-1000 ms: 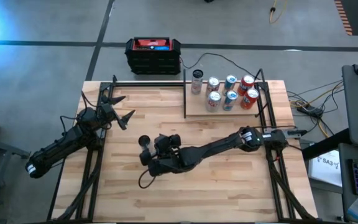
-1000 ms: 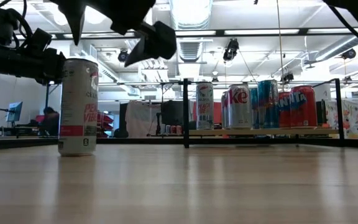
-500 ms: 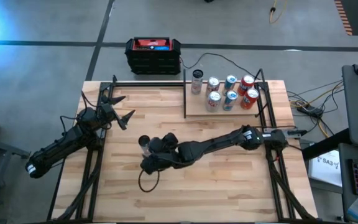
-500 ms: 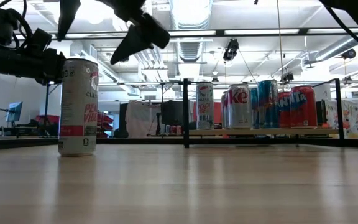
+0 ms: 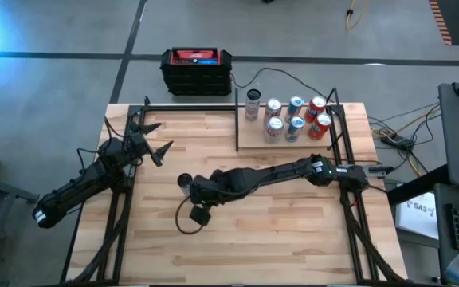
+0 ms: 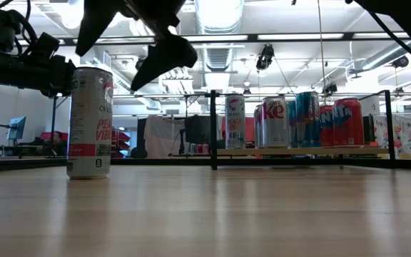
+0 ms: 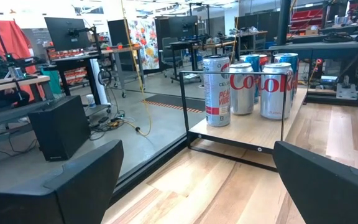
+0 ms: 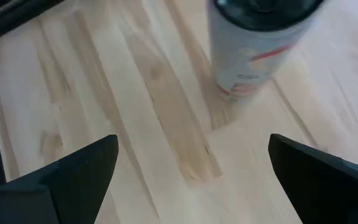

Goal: Place canned beverage on shelf
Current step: Put the white pink soda can on the shelf aligned with the other white pink soda can

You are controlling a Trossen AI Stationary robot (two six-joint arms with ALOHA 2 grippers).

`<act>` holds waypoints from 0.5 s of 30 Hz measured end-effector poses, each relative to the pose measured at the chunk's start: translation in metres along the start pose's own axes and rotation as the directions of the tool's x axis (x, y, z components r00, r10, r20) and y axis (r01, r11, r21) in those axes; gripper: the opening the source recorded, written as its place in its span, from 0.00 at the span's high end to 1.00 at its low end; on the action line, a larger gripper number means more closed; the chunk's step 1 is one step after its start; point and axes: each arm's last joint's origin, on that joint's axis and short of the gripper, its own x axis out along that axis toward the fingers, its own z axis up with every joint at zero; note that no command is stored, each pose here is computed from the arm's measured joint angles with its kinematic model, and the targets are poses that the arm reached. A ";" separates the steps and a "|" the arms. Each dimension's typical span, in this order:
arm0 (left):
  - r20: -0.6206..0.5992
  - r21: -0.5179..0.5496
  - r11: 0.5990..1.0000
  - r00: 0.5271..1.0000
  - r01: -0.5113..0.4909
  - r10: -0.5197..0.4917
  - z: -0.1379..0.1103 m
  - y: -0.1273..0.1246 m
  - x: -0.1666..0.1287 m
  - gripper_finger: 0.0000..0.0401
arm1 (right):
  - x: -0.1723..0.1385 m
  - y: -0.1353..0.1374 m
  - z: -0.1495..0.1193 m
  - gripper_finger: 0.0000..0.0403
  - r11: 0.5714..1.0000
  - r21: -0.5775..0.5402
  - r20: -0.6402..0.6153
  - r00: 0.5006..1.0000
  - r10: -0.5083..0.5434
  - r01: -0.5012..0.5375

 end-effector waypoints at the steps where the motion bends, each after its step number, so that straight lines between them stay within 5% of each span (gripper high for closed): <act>1: 0.000 0.000 1.000 1.000 0.000 0.000 0.000 0.000 0.000 0.01 | -0.003 -0.001 0.002 0.01 1.000 0.020 0.003 1.000 -0.004 0.003; 8: 0.000 0.000 1.000 1.000 0.000 0.000 0.000 0.000 0.000 0.01 | -0.011 -0.015 0.022 0.01 0.996 0.084 0.101 0.995 -0.014 0.005; 15: 0.000 0.000 1.000 1.000 0.000 0.000 0.000 0.000 0.000 0.01 | -0.008 -0.026 0.036 0.01 1.000 0.030 0.165 0.986 0.001 -0.006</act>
